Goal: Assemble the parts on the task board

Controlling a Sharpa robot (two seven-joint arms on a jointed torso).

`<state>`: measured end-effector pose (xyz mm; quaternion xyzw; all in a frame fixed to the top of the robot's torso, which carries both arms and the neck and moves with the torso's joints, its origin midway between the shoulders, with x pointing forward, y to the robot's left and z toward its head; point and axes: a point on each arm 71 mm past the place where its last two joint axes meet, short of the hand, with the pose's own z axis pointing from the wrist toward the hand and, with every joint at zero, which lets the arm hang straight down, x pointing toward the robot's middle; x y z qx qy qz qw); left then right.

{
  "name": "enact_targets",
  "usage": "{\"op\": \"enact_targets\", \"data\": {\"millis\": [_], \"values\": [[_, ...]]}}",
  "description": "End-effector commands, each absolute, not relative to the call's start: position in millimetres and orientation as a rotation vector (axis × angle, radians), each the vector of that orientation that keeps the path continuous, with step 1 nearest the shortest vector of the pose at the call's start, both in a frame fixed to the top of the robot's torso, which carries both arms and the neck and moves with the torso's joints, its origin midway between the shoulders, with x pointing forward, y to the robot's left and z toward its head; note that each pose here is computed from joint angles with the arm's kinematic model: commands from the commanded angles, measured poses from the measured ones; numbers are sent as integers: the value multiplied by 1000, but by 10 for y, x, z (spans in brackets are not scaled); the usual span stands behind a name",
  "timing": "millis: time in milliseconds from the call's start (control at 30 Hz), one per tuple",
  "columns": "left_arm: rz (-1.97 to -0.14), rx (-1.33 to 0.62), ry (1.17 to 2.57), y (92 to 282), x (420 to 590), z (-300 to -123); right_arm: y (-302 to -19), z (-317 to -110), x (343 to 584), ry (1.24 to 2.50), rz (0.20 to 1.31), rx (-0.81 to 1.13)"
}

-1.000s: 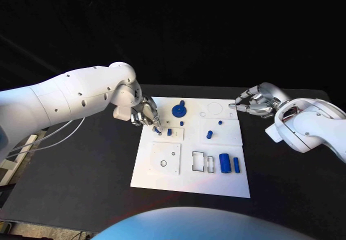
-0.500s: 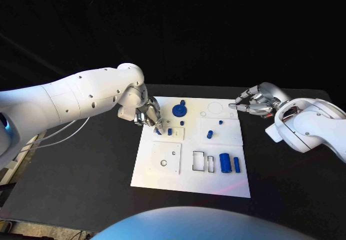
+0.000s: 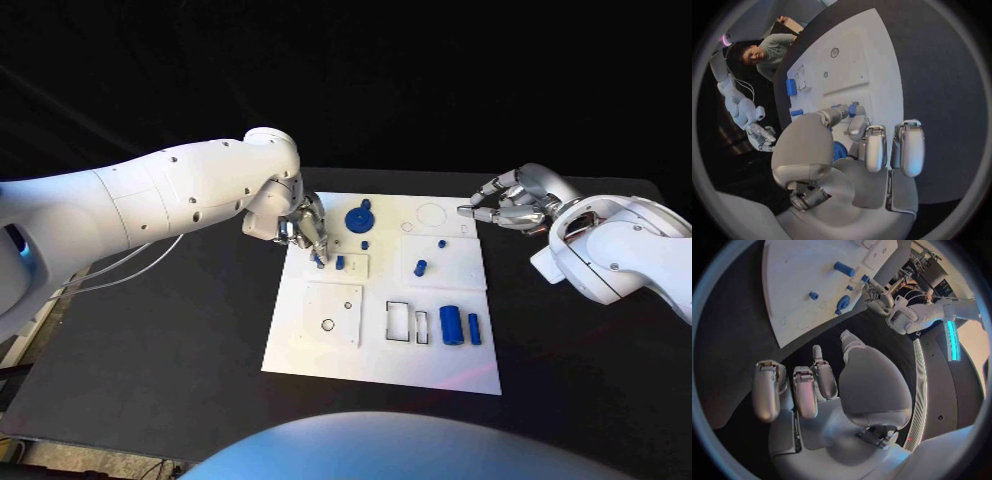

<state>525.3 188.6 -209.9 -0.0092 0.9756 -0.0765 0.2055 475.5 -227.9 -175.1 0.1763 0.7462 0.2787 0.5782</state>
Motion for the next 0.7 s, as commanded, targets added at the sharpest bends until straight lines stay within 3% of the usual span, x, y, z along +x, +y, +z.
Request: {"op": "enact_targets", "data": {"millis": [33,700], "values": [[-198,-3,2696,1869,5271,-2089,-2264,-1757,4750,1756,652,395],[-199,20,2730,1881,5251,-2110,-2263,-1757,4750,1755,652,396]]}}
